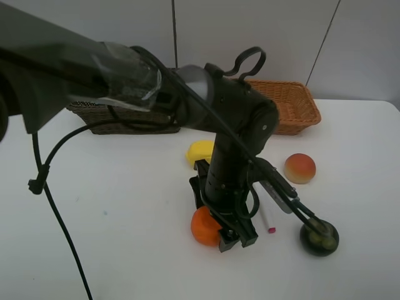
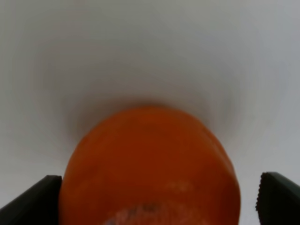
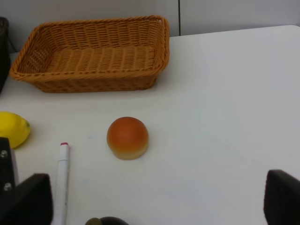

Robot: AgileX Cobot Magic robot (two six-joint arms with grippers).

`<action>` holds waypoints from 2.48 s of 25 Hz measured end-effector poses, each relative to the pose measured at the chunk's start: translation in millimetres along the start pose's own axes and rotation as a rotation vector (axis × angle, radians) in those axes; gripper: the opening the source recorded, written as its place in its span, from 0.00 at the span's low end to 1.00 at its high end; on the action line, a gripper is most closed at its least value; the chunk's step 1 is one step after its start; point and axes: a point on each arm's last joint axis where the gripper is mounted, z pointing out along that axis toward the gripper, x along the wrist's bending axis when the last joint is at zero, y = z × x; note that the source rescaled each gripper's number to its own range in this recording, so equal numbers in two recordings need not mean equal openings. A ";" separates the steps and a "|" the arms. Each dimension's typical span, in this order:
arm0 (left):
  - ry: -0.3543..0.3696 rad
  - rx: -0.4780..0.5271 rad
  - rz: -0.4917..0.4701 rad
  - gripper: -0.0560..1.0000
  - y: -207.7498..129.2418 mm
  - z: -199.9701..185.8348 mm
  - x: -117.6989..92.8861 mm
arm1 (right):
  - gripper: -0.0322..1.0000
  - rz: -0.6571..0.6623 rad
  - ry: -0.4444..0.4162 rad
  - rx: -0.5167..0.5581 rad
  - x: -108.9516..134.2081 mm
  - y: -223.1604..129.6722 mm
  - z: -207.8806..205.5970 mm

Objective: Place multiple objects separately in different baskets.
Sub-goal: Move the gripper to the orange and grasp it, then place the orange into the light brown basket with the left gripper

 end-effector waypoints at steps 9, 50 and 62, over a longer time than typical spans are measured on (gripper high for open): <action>-0.012 0.014 -0.005 1.00 0.9 6.9 -0.5 | 1.00 0.000 0.000 0.000 0.0 0.0 0.0; 0.074 -0.963 -0.563 0.79 59.9 -81.2 213.8 | 1.00 0.000 0.000 0.000 0.0 0.0 0.0; 0.084 -0.965 -0.538 1.00 65.3 -79.7 216.5 | 1.00 0.000 0.000 0.000 0.0 0.0 0.0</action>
